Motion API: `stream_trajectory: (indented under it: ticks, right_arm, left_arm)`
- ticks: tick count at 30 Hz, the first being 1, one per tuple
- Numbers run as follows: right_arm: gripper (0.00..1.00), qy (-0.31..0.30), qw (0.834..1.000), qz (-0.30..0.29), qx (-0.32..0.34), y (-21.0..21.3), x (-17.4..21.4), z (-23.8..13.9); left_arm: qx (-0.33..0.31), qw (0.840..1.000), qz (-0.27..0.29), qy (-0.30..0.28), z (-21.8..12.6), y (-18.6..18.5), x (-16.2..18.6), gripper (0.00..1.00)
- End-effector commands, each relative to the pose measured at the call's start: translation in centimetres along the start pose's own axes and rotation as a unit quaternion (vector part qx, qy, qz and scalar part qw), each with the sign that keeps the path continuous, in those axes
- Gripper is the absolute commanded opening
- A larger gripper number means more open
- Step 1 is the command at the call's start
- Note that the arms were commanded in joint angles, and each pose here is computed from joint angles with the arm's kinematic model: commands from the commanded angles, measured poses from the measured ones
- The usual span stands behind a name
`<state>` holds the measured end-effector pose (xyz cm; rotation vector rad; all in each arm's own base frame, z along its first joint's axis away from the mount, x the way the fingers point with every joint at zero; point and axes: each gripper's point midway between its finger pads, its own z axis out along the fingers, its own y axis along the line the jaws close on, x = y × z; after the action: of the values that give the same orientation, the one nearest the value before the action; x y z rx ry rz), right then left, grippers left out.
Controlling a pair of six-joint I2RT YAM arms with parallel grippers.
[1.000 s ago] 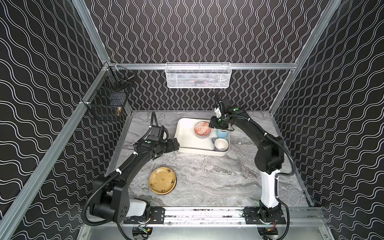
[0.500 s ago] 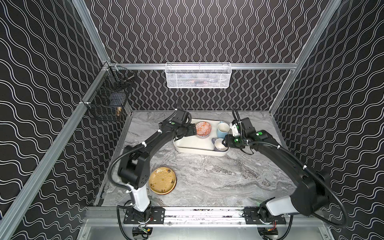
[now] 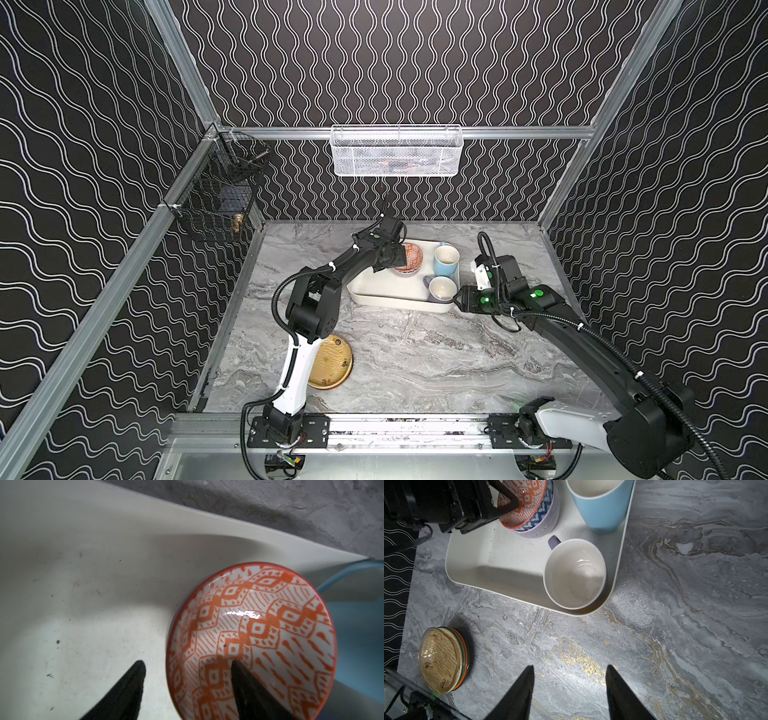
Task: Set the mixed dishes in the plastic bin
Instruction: 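Open the right gripper and withdraw while the left gripper reaches to the orange bowl, then adjust the orange-patterned bowl with the left gripper, then draw the left arm back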
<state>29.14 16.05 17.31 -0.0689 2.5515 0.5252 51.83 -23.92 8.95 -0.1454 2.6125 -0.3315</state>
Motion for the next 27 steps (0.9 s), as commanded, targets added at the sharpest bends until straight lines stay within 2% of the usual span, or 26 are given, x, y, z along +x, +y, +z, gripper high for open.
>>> stream_trajectory:
  ticks: [1, 10, 16, 22, 27]
  right_arm:
    - [0.57, -0.008, 1.0, -0.009, -0.01, 0.4, -0.5, 0.2]
    - [0.56, 0.003, 1.0, -0.009, -0.011, 0.0, 0.4, 0.8]
    - [0.56, 0.003, 1.0, -0.008, -0.012, -0.2, 0.6, 0.7]
    - [0.57, -0.002, 1.0, -0.007, -0.012, -0.3, 0.5, 0.6]
    - [0.57, -0.008, 1.0, -0.008, -0.008, -0.4, 0.5, 0.2]
  left_arm:
    - [-0.004, 1.0, -0.006, 0.005, 0.3, -0.6, 0.3, 0.65]
    - [0.014, 1.0, -0.005, 0.011, 1.3, -2.9, 1.0, 0.57]
    - [0.031, 0.999, -0.004, 0.014, 1.6, -4.5, 1.2, 0.57]
    - [0.04, 0.999, -0.002, 0.01, 0.8, -5.3, 1.1, 0.59]
    - [0.029, 1.0, 0.004, 0.006, -0.6, -4.7, 1.2, 0.66]
